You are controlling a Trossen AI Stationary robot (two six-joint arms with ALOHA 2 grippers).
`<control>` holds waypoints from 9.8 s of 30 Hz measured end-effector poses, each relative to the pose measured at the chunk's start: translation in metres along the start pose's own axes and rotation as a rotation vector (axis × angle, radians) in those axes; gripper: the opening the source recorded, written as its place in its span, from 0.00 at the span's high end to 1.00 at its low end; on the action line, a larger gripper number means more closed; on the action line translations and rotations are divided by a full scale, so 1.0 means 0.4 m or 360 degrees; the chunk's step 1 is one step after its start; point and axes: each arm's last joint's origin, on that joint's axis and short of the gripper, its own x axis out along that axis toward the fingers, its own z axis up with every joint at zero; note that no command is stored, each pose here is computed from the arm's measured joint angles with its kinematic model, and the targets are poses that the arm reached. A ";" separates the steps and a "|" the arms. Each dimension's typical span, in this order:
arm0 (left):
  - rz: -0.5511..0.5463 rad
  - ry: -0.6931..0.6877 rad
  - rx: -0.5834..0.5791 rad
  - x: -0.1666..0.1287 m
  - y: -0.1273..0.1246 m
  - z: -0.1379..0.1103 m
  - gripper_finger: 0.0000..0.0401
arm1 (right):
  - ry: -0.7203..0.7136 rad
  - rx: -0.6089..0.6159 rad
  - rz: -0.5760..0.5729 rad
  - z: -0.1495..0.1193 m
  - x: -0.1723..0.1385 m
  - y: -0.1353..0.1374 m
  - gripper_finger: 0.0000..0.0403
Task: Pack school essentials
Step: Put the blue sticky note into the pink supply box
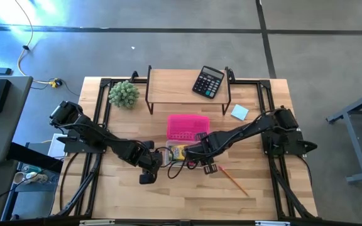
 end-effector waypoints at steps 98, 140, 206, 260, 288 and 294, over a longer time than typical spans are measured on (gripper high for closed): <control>-0.0018 -0.0076 -0.0037 0.000 -0.004 0.011 0.74 | -0.0632 0.2511 -0.0607 -0.654 -0.070 -0.207 0.98; -0.0011 -0.0143 -0.0046 -0.001 -0.006 0.019 0.74 | -0.0458 0.2984 -0.0684 -0.701 0.089 -0.258 1.00; -0.0020 -0.0138 -0.0050 -0.001 -0.006 0.019 0.74 | -0.0148 0.2522 -0.0710 -0.629 0.104 -0.210 1.00; -0.0018 -0.0139 -0.0046 -0.001 -0.006 0.019 0.74 | -0.0136 0.2026 -0.0115 -0.501 0.071 -0.035 1.00; -0.0023 -0.0166 -0.0050 -0.001 -0.008 0.023 0.74 | -0.0031 0.1496 -0.0299 -0.441 -0.081 -0.059 0.44; -0.0067 -0.0248 -0.0064 -0.003 -0.014 0.036 0.74 | -0.0014 0.1487 -0.0256 -0.440 -0.081 -0.057 0.38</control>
